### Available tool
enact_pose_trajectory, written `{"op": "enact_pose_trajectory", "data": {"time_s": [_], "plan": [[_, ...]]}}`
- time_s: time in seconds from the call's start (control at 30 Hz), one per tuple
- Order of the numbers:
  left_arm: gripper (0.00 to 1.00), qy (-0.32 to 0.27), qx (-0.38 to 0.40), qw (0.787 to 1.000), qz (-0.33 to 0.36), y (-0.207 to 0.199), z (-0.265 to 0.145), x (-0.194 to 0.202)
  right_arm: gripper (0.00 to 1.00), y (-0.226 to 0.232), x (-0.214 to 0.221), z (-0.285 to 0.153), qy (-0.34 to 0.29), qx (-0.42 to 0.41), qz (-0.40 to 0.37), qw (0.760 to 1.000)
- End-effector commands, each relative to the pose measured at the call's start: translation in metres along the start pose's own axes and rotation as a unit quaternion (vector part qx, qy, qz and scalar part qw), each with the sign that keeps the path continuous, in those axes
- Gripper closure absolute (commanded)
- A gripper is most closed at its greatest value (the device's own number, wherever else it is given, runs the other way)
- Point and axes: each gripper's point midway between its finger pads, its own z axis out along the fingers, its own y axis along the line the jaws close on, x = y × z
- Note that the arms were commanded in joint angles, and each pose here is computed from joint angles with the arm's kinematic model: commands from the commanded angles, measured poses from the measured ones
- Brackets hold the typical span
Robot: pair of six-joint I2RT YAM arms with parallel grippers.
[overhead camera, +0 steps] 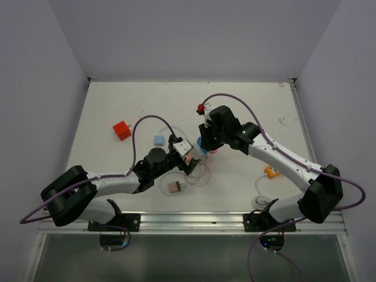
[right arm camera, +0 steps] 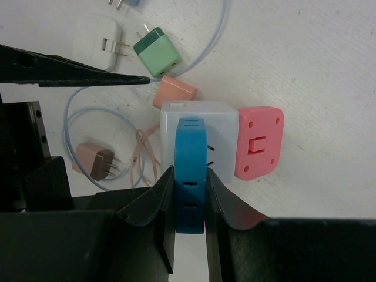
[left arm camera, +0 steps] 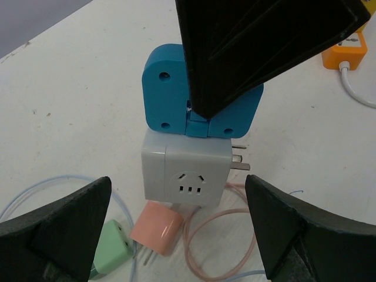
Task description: Pull the plug off the socket
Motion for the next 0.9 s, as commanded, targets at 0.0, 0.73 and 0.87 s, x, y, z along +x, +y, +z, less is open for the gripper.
{"op": "enact_pose_trajectory", "data": {"time_s": [0.0,0.73,0.87], "plan": [[0.00,-0.054,-0.016,0.998,0.024,0.004,0.011,-0.036,1.00,0.016,-0.030,-0.015,-0.063,-0.039,-0.014,0.997],[0.54,-0.028,-0.054,0.997,0.044,0.011,0.018,-0.019,1.00,0.024,-0.035,-0.019,-0.070,-0.058,-0.014,0.996],[0.89,-0.015,-0.057,0.997,0.044,0.012,0.016,-0.014,1.00,0.023,-0.037,-0.021,-0.074,-0.055,-0.012,0.996]]}}
